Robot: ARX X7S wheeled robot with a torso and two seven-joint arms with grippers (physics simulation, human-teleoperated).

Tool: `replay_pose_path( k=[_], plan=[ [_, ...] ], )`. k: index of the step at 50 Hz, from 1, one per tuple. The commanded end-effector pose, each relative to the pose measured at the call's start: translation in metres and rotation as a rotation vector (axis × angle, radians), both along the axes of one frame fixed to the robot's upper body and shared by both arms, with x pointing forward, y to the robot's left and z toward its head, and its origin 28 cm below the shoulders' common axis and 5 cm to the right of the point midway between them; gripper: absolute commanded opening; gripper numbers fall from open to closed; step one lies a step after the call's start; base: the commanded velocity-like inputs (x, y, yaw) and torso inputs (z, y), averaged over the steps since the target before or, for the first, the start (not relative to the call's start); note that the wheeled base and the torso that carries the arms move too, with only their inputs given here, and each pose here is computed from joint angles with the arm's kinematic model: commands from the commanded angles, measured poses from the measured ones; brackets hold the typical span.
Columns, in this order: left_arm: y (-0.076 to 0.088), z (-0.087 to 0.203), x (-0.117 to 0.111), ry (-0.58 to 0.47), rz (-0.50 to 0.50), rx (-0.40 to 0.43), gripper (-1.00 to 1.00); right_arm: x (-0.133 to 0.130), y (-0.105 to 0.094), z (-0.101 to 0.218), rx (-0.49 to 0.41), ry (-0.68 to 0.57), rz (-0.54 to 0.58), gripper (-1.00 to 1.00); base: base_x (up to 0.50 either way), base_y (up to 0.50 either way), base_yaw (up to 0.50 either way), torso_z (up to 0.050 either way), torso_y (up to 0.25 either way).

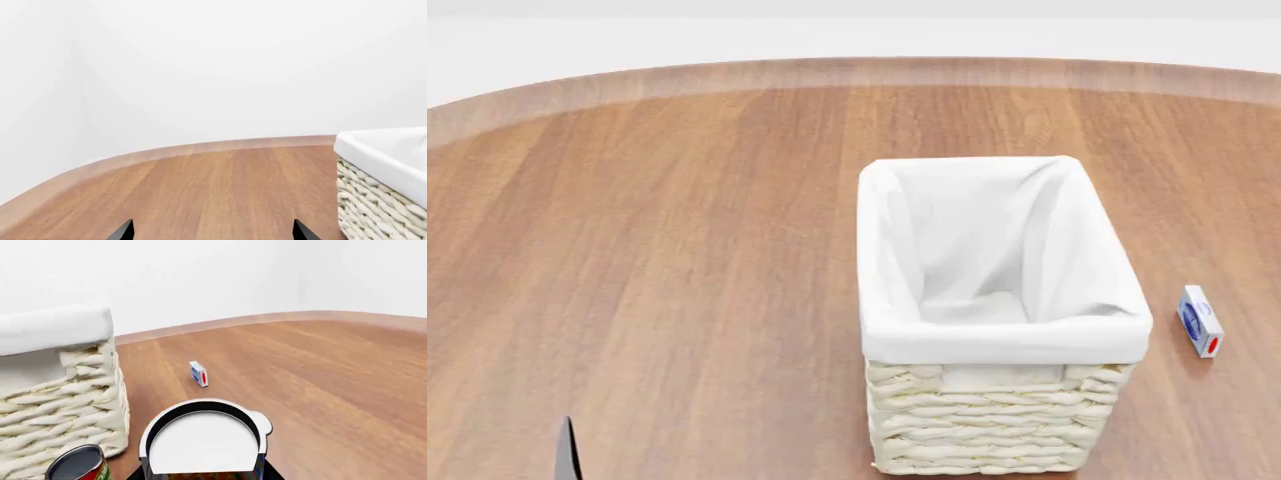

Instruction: Pick up the alphabet soup and put it in the basket.

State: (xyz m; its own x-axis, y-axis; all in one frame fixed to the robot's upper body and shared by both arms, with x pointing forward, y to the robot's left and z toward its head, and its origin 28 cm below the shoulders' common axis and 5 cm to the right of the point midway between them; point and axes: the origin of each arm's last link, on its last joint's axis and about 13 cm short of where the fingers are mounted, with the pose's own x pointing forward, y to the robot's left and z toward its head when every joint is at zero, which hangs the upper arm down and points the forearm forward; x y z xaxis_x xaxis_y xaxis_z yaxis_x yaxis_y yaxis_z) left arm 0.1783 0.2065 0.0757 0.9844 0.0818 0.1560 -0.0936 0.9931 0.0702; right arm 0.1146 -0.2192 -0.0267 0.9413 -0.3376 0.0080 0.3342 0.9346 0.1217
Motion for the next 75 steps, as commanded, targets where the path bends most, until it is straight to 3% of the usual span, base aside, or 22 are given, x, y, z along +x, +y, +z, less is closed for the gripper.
replay_pose_path(
  k=[1,19,41,55,61,75],
  plan=[
    [0.001,0.0,0.0,-0.002,0.003,-0.004,1.0,0.01,0.005,0.068,-0.05,-0.115,0.028,-1.0,0.0,0.0,0.0,0.0,0.0],
    [0.002,0.0,0.0,-0.003,0.005,-0.006,1.0,0.017,0.011,0.124,-0.091,-0.205,0.039,-1.0,0.0,0.0,0.0,0.0,0.001],
    [0.003,0.001,0.0,-0.005,0.008,-0.016,1.0,0.062,0.047,0.198,-0.166,-0.344,0.234,-1.0,0.0,0.0,0.0,0.0,0.0],
    [0.003,0.0,0.0,-0.003,0.008,-0.017,1.0,0.111,0.075,0.228,-0.169,-0.394,0.354,-1.0,0.0,0.0,0.0,0.0,0.001],
    [0.004,0.0,0.001,-0.003,0.009,-0.02,1.0,0.127,0.08,0.234,-0.139,-0.404,0.372,-1.0,0.0,0.0,0.0,0.0,0.0],
    [0.004,-0.001,0.001,0.001,0.011,-0.022,1.0,0.193,0.087,0.255,-0.145,-0.387,0.368,-1.0,0.0,0.0,0.0,0.0,0.001]
  ],
)
